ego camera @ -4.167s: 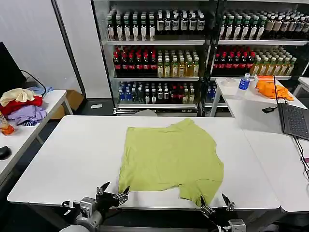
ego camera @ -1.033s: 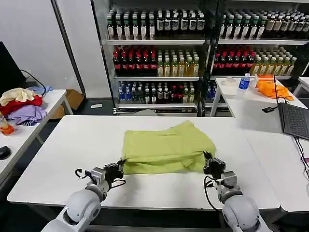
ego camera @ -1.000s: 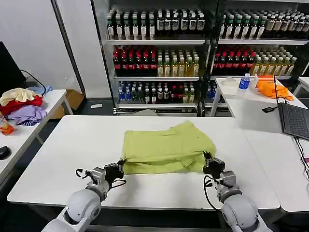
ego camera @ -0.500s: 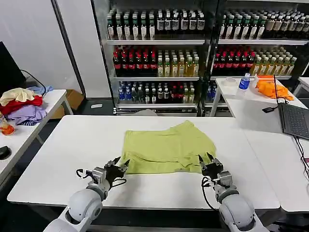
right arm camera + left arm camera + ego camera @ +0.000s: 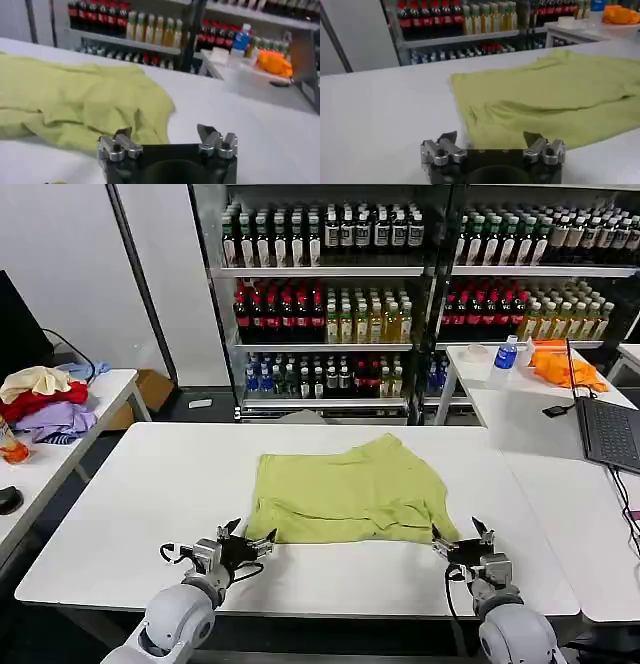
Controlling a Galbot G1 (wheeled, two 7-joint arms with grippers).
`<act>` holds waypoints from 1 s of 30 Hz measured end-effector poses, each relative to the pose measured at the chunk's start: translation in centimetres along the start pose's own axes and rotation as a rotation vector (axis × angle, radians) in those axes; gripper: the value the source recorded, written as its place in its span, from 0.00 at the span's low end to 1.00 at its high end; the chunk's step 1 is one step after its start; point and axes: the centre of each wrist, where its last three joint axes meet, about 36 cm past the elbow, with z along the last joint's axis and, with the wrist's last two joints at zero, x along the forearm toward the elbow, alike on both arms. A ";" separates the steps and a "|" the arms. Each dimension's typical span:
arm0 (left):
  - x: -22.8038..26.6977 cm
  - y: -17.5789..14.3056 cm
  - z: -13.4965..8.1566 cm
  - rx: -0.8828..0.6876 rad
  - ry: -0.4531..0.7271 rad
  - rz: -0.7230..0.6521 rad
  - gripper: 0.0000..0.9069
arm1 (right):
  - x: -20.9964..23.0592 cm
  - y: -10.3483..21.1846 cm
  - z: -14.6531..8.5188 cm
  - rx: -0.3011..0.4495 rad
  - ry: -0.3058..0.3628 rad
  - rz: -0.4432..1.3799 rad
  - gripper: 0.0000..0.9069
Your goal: Fold and organize the clothes.
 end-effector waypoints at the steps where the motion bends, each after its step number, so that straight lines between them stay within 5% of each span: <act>1: -0.1 0.0 0.1 0.001 0.002 -0.001 0.16 | -0.1 0.0 0.2 -0.004 0.007 0.000 0.54; 3: -0.2 0.0 0.3 0.004 0.007 -0.002 0.11 | -0.3 0.1 0.4 -0.011 0.015 -0.004 0.09; 5: -0.4 0.0 0.5 0.006 0.012 -0.003 0.10 | -0.4 0.3 0.5 -0.016 0.019 -0.008 0.00; 30: 1.0 0.0 1.7 0.029 0.036 0.016 0.09 | 2.9 1.0 1.7 -0.019 0.037 -0.019 0.00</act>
